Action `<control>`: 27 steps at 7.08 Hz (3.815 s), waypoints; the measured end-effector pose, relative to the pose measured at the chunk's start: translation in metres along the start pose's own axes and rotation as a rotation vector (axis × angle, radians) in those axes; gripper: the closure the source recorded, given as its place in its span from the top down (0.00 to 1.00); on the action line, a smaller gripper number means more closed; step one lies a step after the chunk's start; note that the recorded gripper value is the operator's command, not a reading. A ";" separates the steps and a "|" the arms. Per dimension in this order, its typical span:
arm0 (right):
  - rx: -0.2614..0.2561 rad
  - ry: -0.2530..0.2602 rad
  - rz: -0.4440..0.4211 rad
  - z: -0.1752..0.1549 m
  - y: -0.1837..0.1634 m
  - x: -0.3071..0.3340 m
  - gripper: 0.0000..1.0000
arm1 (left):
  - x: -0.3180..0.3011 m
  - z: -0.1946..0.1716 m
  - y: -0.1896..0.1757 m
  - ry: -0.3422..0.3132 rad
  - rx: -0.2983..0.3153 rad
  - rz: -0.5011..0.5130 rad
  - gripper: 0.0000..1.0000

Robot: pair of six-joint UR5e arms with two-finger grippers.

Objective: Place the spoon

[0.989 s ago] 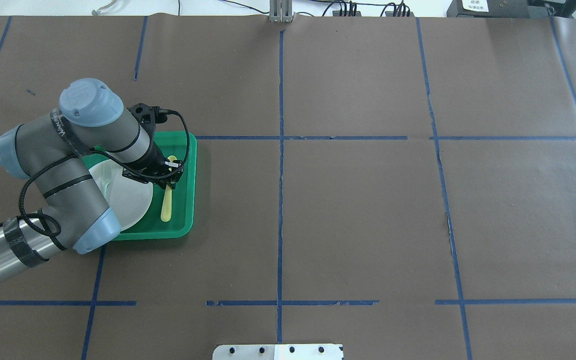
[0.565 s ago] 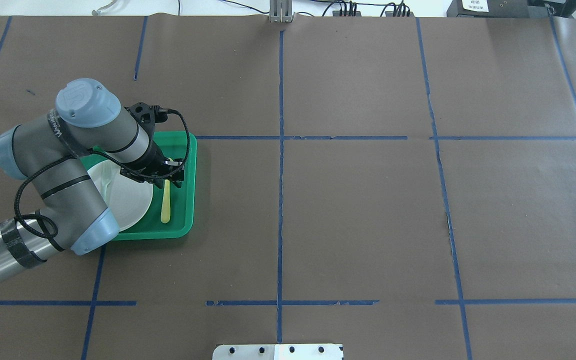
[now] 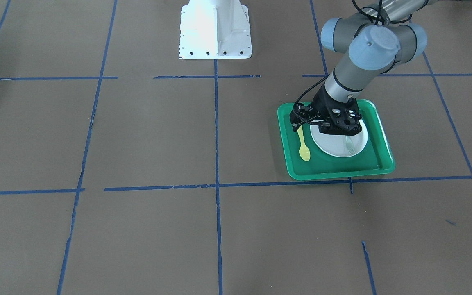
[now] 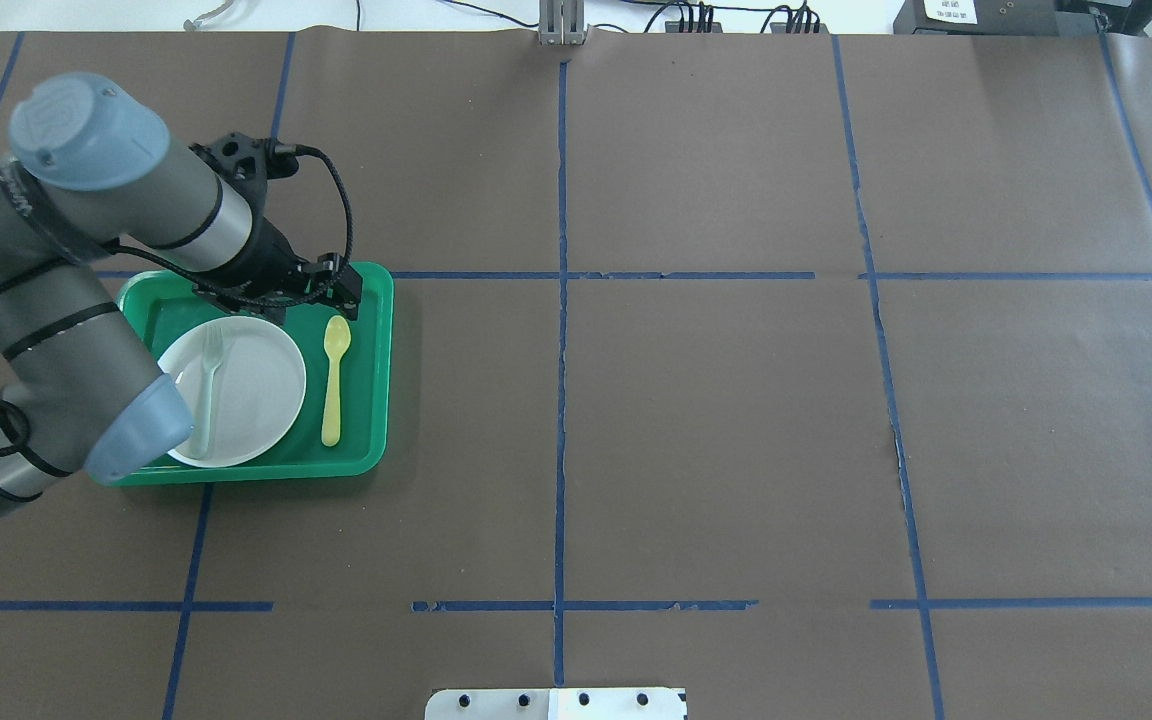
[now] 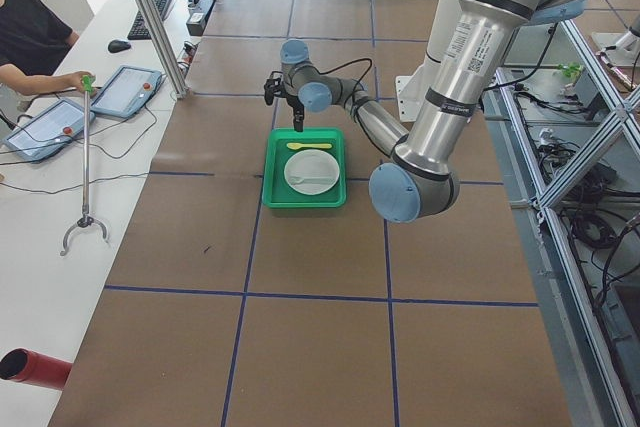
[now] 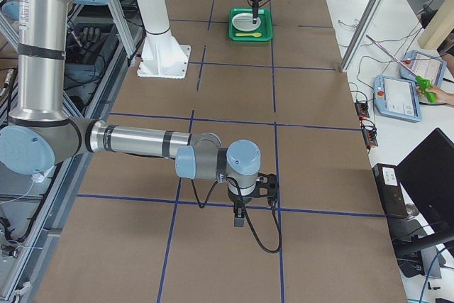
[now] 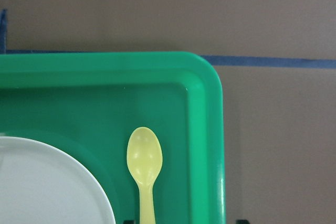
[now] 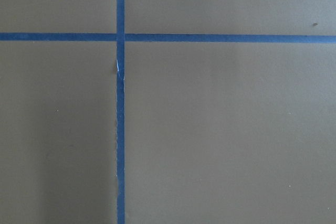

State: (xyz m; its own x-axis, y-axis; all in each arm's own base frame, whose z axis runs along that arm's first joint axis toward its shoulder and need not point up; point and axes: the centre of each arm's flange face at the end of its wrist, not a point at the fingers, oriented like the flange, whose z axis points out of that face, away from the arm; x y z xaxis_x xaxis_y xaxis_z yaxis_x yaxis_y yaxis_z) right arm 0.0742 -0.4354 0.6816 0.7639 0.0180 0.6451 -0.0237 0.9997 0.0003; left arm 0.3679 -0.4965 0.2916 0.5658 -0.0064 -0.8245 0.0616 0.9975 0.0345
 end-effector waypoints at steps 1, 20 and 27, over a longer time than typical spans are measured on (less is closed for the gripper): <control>0.000 0.000 0.000 0.000 0.000 0.000 1.00 | -0.013 -0.042 -0.012 0.009 0.058 -0.012 1.00; -0.001 0.000 0.000 0.000 0.000 0.000 1.00 | -0.550 -0.153 0.006 -0.187 -0.074 0.114 1.00; 0.000 0.000 0.000 0.000 0.000 0.000 1.00 | -0.550 -0.154 0.007 -0.188 -0.072 0.115 1.00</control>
State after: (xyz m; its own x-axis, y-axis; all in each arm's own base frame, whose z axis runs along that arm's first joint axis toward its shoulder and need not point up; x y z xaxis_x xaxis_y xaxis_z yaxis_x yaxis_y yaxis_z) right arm 0.0742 -0.4354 0.6816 0.7639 0.0181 0.6450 -0.0235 0.9997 -0.0002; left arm -0.0696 -0.4757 0.6585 0.7091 0.1013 -0.6978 -0.0674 0.9948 0.0759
